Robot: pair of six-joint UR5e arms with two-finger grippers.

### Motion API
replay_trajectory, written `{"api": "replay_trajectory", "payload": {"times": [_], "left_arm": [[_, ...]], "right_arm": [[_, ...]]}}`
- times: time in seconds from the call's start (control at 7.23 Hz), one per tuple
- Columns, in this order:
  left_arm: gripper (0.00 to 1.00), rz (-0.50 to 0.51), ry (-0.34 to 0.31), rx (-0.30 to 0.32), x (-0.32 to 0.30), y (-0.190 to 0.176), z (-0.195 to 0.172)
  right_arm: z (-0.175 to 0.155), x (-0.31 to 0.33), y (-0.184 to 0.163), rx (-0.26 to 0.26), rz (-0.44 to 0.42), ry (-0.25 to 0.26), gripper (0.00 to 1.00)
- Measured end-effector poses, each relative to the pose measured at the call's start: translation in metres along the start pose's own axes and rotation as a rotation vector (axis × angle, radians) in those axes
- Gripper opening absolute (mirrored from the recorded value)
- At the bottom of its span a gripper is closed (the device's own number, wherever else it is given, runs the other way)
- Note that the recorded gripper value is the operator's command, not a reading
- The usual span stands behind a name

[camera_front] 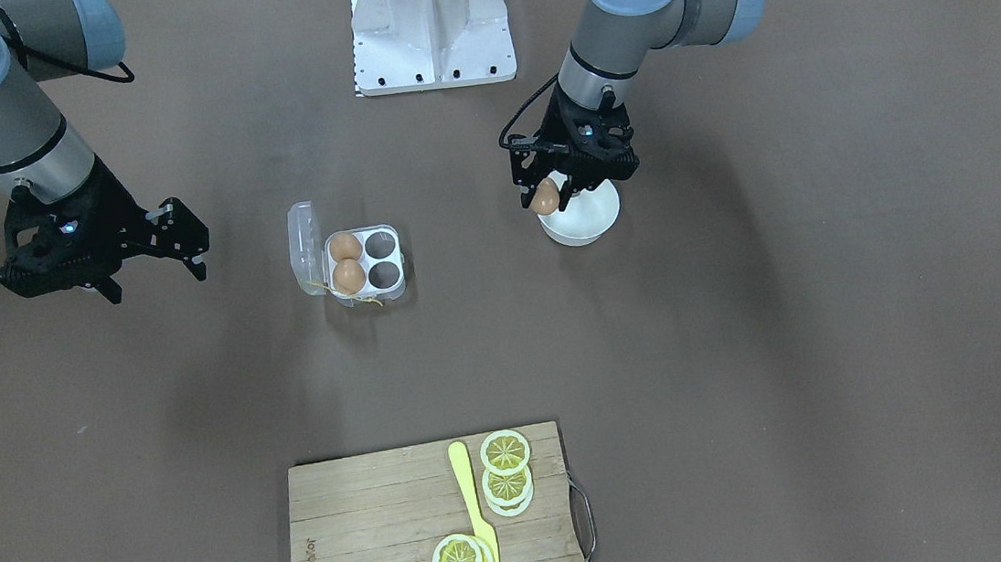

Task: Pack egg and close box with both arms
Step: 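Lift the egg and carry it with the left gripper to the egg box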

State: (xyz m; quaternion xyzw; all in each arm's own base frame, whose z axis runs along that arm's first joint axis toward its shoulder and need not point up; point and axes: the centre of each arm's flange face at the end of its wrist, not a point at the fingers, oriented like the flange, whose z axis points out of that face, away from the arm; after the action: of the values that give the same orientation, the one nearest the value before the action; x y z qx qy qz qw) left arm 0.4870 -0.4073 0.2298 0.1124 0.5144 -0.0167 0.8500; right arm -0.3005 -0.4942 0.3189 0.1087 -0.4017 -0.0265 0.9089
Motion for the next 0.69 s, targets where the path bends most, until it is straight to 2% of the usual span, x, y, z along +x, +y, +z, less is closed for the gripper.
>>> {"api": "replay_trajectory", "payload": {"times": [0.28,0.55,0.69], "left_arm": [[0.00,0.049,0.052,0.053,0.027,-0.009,0.007],[0.00,0.295,0.135,0.117,0.040,-0.014,0.021],[0.00,0.385,0.195,0.156,0.041,-0.014,0.035]], "right_arm": [[0.000,0.000,0.000,0.001,-0.001,-0.001,1.00],[0.000,0.000,0.000,0.001,-0.001,-0.001,1.00],[0.000,0.000,0.000,0.000,0.000,0.000,1.00]]}}
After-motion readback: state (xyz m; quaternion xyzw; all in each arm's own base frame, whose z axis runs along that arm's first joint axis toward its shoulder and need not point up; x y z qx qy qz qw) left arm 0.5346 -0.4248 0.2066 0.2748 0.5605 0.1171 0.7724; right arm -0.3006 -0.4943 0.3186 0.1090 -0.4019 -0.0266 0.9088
